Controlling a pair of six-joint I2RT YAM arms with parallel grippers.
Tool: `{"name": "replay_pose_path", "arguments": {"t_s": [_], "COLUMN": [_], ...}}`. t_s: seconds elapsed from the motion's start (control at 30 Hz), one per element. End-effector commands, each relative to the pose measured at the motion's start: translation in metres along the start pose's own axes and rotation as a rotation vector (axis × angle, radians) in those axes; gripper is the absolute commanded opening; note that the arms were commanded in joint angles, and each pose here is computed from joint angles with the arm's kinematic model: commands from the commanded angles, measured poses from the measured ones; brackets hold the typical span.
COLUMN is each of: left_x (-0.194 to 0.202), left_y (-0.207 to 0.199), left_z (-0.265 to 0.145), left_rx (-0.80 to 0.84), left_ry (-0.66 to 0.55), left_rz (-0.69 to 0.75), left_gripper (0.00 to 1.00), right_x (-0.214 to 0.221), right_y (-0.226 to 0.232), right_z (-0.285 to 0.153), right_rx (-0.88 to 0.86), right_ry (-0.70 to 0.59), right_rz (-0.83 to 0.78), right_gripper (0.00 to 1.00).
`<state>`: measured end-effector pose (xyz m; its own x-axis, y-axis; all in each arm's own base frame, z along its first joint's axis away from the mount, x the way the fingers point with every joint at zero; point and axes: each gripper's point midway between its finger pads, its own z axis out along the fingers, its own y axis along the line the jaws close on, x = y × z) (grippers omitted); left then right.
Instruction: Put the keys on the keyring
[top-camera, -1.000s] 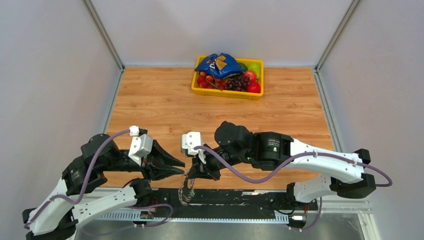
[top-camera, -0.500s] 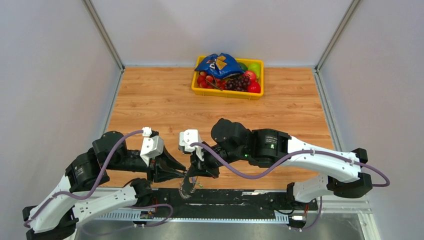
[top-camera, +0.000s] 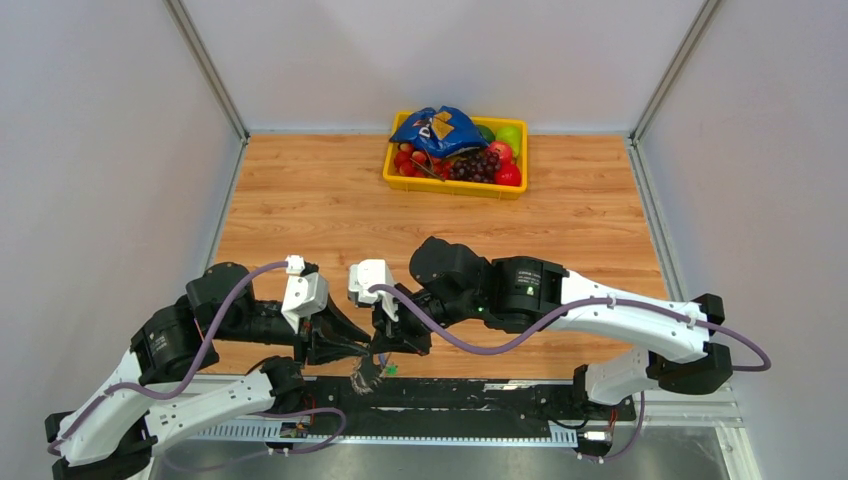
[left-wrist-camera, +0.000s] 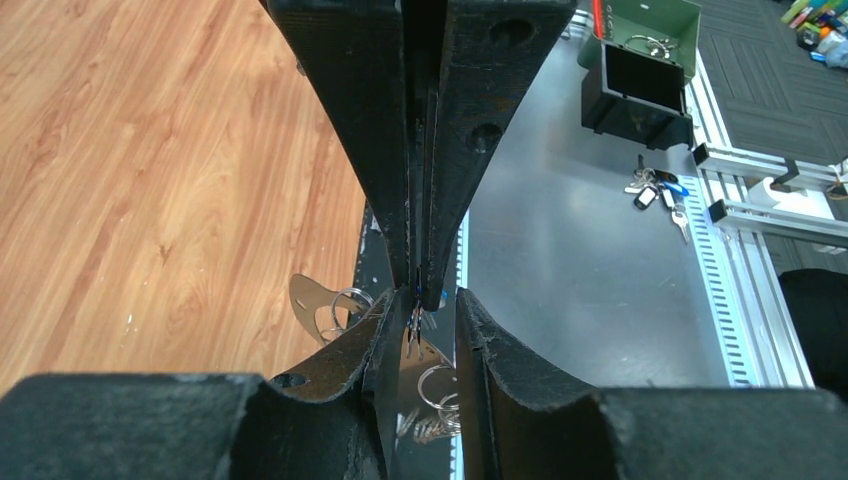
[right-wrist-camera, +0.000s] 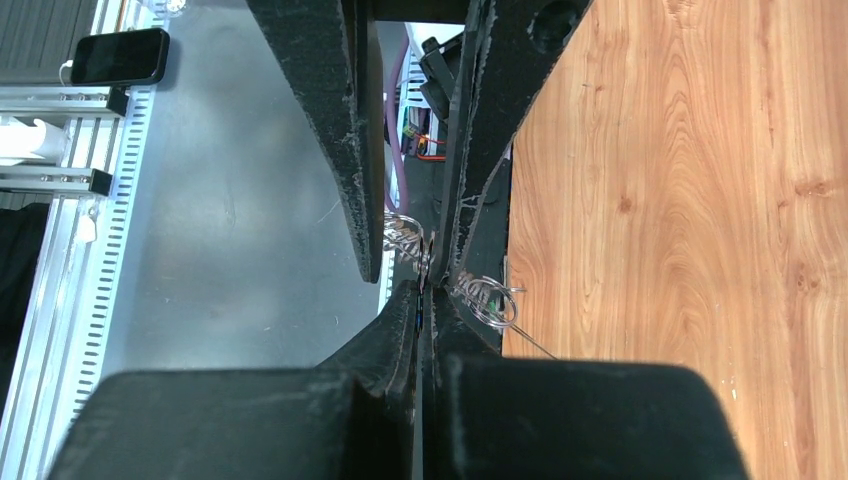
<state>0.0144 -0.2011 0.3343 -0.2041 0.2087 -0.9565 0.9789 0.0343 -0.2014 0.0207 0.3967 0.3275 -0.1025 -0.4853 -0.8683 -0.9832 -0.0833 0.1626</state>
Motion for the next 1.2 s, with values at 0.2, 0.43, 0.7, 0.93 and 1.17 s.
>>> {"name": "replay_pose_path", "arguments": {"t_s": [0.2, 0.43, 0.7, 0.93, 1.17], "left_x": [0.001, 0.0, -0.005, -0.023, -0.041], "left_y": [0.001, 0.003, 0.007, 0.006, -0.007], "left_z": [-0.002, -0.002, 0.0, -0.001, -0.007], "left_rx": [-0.005, -0.017, -0.029, -0.037, 0.014], "left_ry": [0.019, 0.022, -0.012, -0.112, -0.208], "left_rz": [0.024, 0.029, 0.041, 0.083, 0.135], "left_gripper": [0.31, 0.12, 0.0, 0.0, 0.0], "right_x": [-0.038, -0.038, -0.029, -0.038, -0.051], "right_y": [0.006, 0.006, 0.002, 0.0, -0.003], "right_z": [-0.014, -0.013, -0.01, -0.032, -0.058], "right_rx": [-0.012, -0.015, 0.003, 0.054, 0.117], "right_ry": [-0.111, -0.109, -0.09, -0.178, -0.29], "right_rz": [-0.021, -0.021, -0.019, -0.032, -0.054], "right_gripper": [0.0, 0.0, 0.01, 0.25, 0.32]}}
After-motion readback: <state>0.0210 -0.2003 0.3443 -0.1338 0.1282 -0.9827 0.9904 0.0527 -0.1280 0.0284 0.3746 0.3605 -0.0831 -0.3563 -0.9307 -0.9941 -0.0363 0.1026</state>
